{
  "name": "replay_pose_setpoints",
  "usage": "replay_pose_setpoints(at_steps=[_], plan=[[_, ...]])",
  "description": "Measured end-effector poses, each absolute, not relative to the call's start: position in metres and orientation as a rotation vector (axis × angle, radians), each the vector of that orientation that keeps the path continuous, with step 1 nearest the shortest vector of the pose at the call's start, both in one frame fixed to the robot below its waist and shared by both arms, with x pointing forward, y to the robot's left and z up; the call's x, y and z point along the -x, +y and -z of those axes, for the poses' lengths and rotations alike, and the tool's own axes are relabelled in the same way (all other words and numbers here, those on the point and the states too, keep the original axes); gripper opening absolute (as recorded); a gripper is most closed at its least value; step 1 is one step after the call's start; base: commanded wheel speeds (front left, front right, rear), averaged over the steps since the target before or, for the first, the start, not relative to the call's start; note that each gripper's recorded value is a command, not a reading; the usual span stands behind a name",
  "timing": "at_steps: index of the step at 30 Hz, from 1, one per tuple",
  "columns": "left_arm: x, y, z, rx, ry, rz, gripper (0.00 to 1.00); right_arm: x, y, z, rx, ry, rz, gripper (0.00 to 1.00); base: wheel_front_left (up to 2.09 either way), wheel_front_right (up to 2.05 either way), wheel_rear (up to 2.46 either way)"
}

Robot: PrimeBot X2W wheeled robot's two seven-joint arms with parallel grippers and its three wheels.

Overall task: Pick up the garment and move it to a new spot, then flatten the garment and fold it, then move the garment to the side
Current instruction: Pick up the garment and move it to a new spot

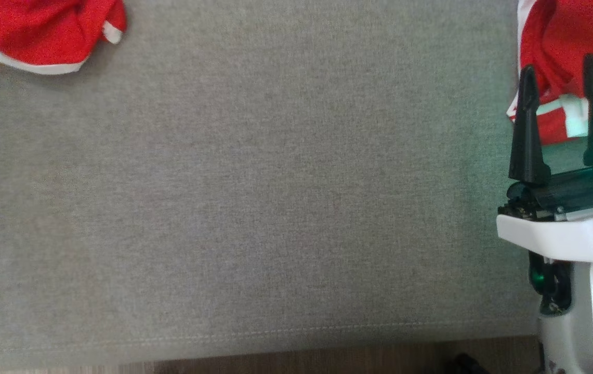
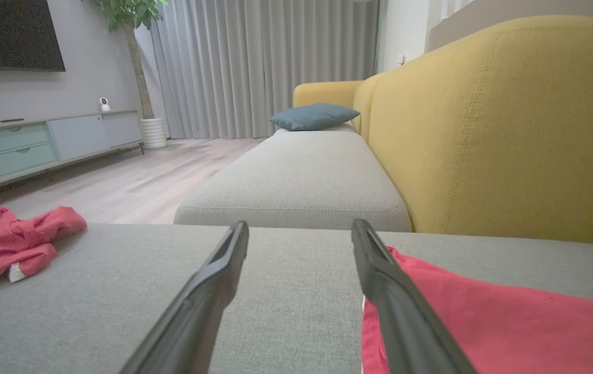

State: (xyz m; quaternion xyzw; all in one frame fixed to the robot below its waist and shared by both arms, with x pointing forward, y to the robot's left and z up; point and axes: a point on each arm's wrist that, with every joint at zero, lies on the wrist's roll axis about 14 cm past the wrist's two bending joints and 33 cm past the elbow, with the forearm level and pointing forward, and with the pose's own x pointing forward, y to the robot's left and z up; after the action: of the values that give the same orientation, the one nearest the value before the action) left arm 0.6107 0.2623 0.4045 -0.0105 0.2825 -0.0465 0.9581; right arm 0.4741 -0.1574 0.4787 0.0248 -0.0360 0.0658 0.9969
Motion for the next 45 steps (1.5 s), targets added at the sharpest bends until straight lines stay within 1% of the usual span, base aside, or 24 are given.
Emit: replay_pose_setpoints(at_steps=[4,8,13,15,16,18,19,20,24,30,33,35,37,39,42,45], plan=[[-0.621,0.241,-0.466,0.016,0.388,0.160,0.00,-0.469,-0.156,-0.494,-0.080,-0.107,-0.133,1.00,0.00,0.00,0.00],[-0.617,0.207,-0.519,0.028,0.254,0.253,0.00,-0.459,-0.156,-0.508,-0.101,-0.140,-0.131,1.00,0.00,0.00,0.00],[-0.601,0.158,-0.575,0.053,0.128,0.381,0.00,-0.447,-0.162,-0.529,-0.120,-0.188,-0.113,1.00,0.00,0.00,0.00],[-0.591,0.138,-0.590,0.059,0.091,0.426,0.00,-0.443,-0.167,-0.537,-0.124,-0.208,-0.100,1.00,0.00,0.00,0.00],[-0.591,0.138,-0.590,0.059,0.091,0.426,0.00,-0.443,-0.167,-0.537,-0.124,-0.208,-0.100,1.00,0.00,0.00,0.00],[-0.581,0.115,-0.602,0.076,0.064,0.469,0.00,-0.437,-0.170,-0.544,-0.132,-0.224,-0.092,1.00,0.00,0.00,0.00],[-0.568,0.089,-0.611,0.112,0.047,0.514,0.00,-0.431,-0.172,-0.548,-0.140,-0.230,-0.086,1.00,0.00,0.00,0.00],[-0.568,0.089,-0.611,0.112,0.047,0.514,0.00,-0.431,-0.172,-0.548,-0.140,-0.230,-0.086,1.00,0.00,0.00,0.00],[-0.543,0.025,-0.635,0.205,0.000,0.622,0.00,-0.417,-0.179,-0.560,-0.162,-0.256,-0.069,1.00,0.00,0.00,0.00],[-0.496,-0.072,-0.702,0.459,-0.108,0.822,0.00,-0.393,-0.184,-0.567,-0.195,-0.269,-0.056,1.00,0.00,0.00,0.00],[-0.479,-0.093,-0.732,0.570,-0.153,0.859,0.00,-0.377,-0.184,-0.563,-0.214,-0.256,-0.047,1.00,0.00,0.00,0.00],[-0.475,-0.095,-0.746,0.573,-0.195,0.859,0.00,-0.369,-0.186,-0.561,-0.223,-0.250,-0.036,1.00,0.00,0.00,0.00],[-0.477,-0.092,-0.750,0.560,-0.218,0.842,0.00,-0.366,-0.187,-0.558,-0.229,-0.240,-0.031,1.00,0.00,0.00,0.00],[-0.485,-0.085,-0.739,0.543,-0.200,0.812,0.00,-0.367,-0.186,-0.556,-0.235,-0.235,-0.033,1.00,0.00,0.00,0.00],[-0.504,-0.061,-0.697,0.501,-0.141,0.724,0.00,-0.371,-0.185,-0.553,-0.235,-0.228,-0.036,1.00,0.00,0.00,0.00],[-0.518,-0.032,-0.636,0.447,-0.039,0.622,0.00,-0.376,-0.186,-0.549,-0.232,-0.217,-0.033,1.00,0.00,0.00,0.00]])
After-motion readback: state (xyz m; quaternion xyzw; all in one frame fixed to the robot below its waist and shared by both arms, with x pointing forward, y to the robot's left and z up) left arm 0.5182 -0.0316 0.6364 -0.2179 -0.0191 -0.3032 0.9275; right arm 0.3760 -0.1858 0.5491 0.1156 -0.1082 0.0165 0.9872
